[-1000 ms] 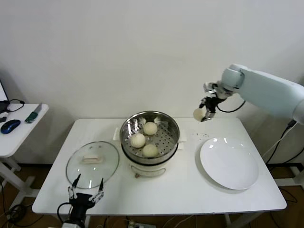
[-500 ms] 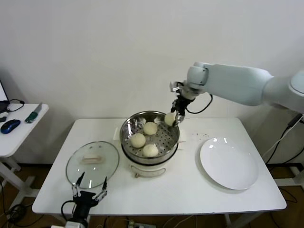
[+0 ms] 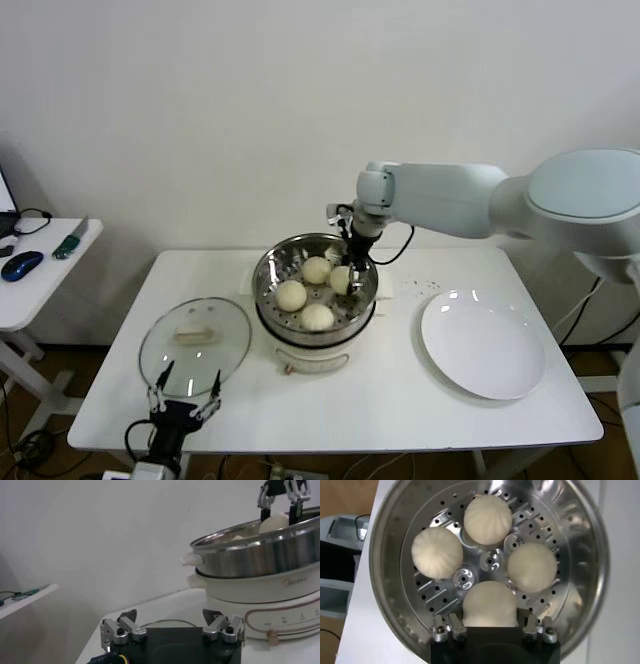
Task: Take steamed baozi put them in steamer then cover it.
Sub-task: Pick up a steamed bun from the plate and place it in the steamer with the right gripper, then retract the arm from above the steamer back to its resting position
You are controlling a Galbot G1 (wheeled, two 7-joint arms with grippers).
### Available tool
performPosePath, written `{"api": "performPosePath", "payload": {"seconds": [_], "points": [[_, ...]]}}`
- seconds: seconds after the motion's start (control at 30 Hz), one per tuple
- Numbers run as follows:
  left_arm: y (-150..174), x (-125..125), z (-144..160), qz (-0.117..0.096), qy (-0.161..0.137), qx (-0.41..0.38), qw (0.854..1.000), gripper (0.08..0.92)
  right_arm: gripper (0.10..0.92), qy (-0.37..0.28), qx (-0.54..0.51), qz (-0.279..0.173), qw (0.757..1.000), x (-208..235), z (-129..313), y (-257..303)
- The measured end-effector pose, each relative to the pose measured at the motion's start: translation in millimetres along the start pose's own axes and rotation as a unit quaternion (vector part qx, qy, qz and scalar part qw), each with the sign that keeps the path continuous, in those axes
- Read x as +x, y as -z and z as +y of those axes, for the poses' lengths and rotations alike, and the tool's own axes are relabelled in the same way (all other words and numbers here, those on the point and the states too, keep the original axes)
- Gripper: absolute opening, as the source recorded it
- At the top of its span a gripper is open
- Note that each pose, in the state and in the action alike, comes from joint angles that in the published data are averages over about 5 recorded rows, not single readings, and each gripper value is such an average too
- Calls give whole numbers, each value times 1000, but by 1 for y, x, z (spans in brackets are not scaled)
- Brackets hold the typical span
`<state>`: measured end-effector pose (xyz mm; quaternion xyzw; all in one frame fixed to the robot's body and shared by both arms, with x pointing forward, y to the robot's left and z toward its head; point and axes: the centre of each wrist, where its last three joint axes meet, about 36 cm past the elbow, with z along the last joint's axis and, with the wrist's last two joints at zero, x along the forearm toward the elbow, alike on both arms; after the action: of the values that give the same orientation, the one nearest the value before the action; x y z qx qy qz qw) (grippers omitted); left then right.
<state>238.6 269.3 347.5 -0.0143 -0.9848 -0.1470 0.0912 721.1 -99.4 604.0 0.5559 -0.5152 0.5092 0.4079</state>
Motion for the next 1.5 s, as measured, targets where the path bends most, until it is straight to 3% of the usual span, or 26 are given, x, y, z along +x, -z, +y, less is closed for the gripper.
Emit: {"api": "performPosePath", "payload": {"seconds": [0.1,0.33,0.87,1.23,1.5], "points": [[0,-1,0,-1,0,0,1000,823,699,5,2,6,1000,-7,1,3],[0,-1,0,0,-1,0,1000,823,813,2,3,17,1000,-8,-1,5],[1,-4,5,-3,6,-5,1000,823,823,-18,-2,-14,1000,48,1,-22],[11,-10,11,-22,19,-10,1000,823,823,-134,-47,-124,982,87,40,-121],[21,-12,8,-41,25,-12,999,823,823,-237,-128,-254,929,55,91,-188]]}}
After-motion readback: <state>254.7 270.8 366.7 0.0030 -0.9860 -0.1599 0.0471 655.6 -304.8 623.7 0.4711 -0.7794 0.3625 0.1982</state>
